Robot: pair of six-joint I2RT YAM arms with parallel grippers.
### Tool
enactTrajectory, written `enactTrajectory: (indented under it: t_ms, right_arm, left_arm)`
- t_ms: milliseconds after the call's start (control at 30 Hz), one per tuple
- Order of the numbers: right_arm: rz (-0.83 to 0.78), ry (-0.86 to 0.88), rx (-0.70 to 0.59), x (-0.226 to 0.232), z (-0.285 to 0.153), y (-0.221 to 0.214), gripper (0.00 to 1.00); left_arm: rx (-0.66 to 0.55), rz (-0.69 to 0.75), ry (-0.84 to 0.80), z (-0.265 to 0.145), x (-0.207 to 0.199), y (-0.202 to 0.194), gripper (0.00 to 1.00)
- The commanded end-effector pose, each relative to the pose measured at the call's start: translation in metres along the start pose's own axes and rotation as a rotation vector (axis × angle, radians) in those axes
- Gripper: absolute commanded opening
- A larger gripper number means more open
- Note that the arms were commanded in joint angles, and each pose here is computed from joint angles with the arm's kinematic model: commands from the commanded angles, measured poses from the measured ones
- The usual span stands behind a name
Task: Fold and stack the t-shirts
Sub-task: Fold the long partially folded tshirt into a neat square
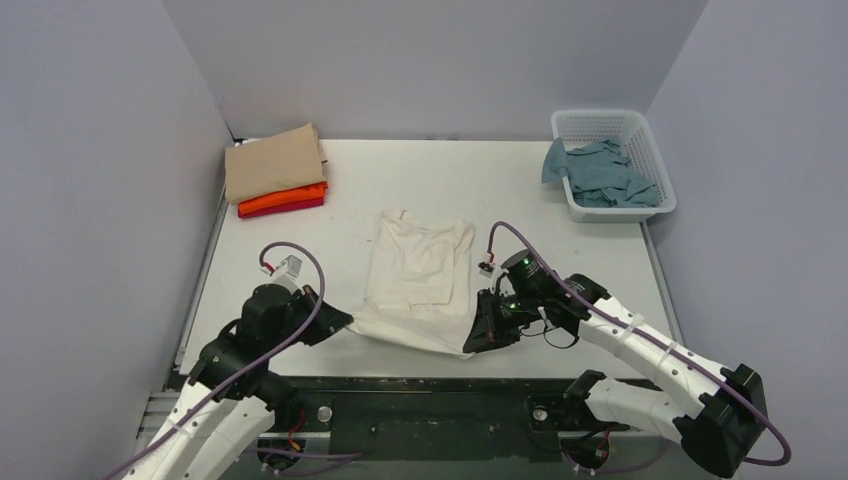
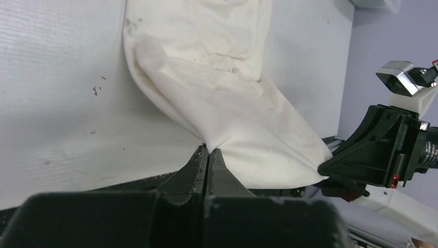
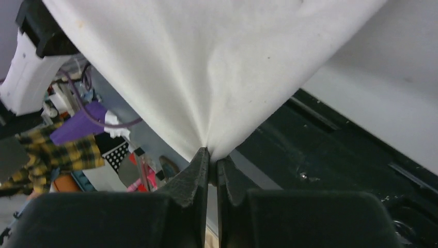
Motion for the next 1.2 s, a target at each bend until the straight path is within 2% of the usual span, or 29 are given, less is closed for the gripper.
enactTrajectory:
  t_ms: [0,167,433,533,700,867,1167]
  right_arm:
    - [0.001,0.021,0.213,0.007,-0.023,-0.043,0.0]
    - [-0.015,0.014,0.18,0.006,-0.023,-0.043,0.0]
    - [0.002,0.013,0.033,0.008,-0.031,0.008,0.0]
    - [-0.003,0.018,0.021,0.009,-0.032,0.021,0.0]
    - [-0.007,0.028,-0.032,0.016,-0.04,0.046,0.0]
    - [0.02,0.052,-0.035,0.019,-0.042,0.067,0.0]
    - [0.06,0.073,-0.016,0.013,-0.033,0.089,0.0]
  left_arm:
    - [-0.031,-0.015,-0.051,-0.034,-0.001,-0.004,0.0]
    - [-0.1,-0.007,-0.064,-0.047,-0.002,0.002,0.0]
    - [-0.185,0.036,-0.094,-0.028,-0.03,0.036,0.0]
    - [-0.192,0.059,-0.038,-0.016,-0.033,0.047,0.0]
    - [-0.27,0.059,0.008,0.001,-0.042,0.071,0.0]
    - [-0.344,0.047,0.046,0.012,-0.049,0.093,0.0]
    - [-0.385,0.049,0.113,0.026,-0.044,0.117,0.0]
Point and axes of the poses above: each gripper's point midway between its finger pads, its own z axis out along the fingers, its own x axis along the line the jaws close on, y = z × x, the point moved 7 cm from there along -z, back along the fingers, and after that the axes turned 6 degrees about z, right-handed, at the moved point
